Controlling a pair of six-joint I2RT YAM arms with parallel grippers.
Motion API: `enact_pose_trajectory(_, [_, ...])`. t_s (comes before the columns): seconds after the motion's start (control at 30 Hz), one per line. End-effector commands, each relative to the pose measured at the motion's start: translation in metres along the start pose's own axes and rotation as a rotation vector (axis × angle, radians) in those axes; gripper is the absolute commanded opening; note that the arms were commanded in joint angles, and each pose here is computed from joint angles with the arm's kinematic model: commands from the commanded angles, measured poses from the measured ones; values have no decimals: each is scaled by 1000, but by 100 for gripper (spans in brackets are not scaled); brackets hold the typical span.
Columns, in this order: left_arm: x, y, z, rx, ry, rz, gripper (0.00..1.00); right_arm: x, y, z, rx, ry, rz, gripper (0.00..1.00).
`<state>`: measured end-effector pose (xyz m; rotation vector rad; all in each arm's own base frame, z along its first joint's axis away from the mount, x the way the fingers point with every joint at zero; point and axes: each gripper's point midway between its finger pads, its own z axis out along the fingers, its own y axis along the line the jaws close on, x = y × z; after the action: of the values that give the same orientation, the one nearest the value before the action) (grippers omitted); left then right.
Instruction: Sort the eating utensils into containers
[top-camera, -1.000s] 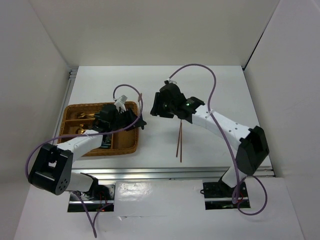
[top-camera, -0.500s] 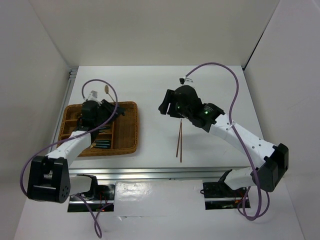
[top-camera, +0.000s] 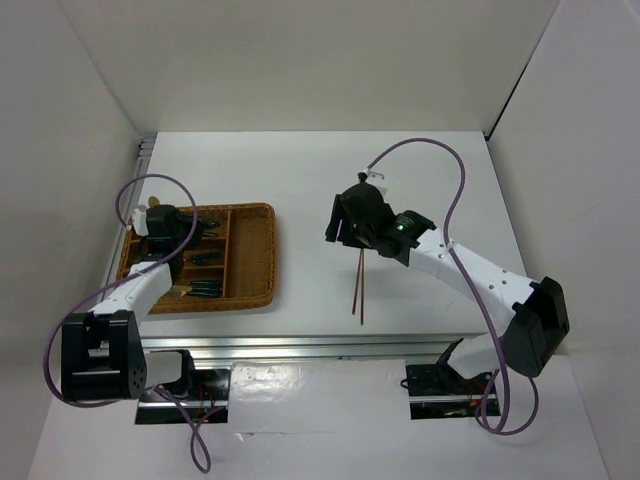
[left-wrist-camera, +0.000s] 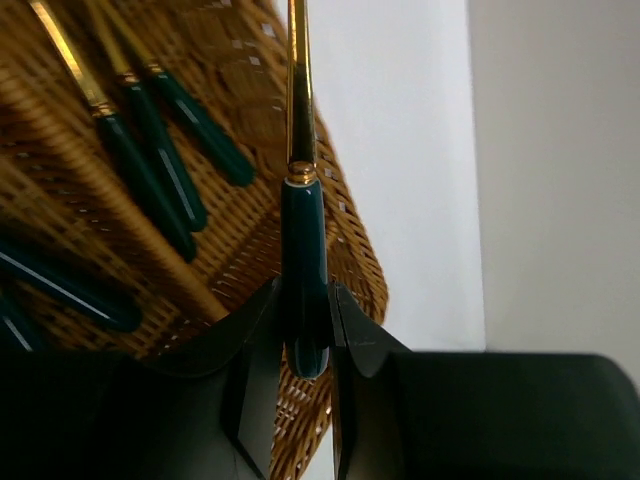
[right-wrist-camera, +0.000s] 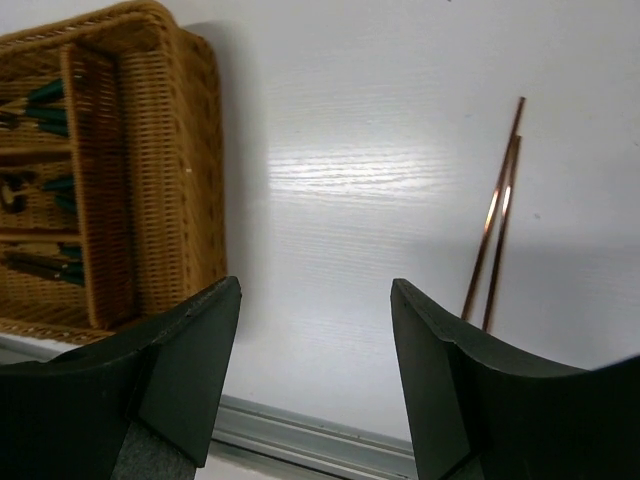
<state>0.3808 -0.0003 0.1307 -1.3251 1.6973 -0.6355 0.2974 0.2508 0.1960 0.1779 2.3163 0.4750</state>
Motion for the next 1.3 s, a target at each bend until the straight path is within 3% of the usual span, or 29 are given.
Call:
enact_pose_trajectory(0.0, [-23,-12,8,-32,-93,-109,17,9,-33,14,149,20,1,70])
enact_pose_trajectory(0.43, [-32,0,24,-169,-145,-235,17,34,-81,31,272,111,17,70])
enact_pose_trajectory(0.77, [-29,6,36,-216,-141,-300,17,43,-85,31,273,138,15,68])
enact_pose_trajectory(0.87, [-28,3,36,-204,-132,-302,27,42,-82,32,260,138,18,68])
enact_pose_trajectory(0.93, [-25,3,39,-203,-117,-304,50,44,-83,34,266,144,16,68])
enact_pose_trajectory(1.03, [-20,2,36,-223,-88,-331,69,50,-87,37,287,163,21,67])
enact_pose_trajectory(1.27, [-19,-12,21,-179,-43,-296,70,67,-94,39,279,199,21,65])
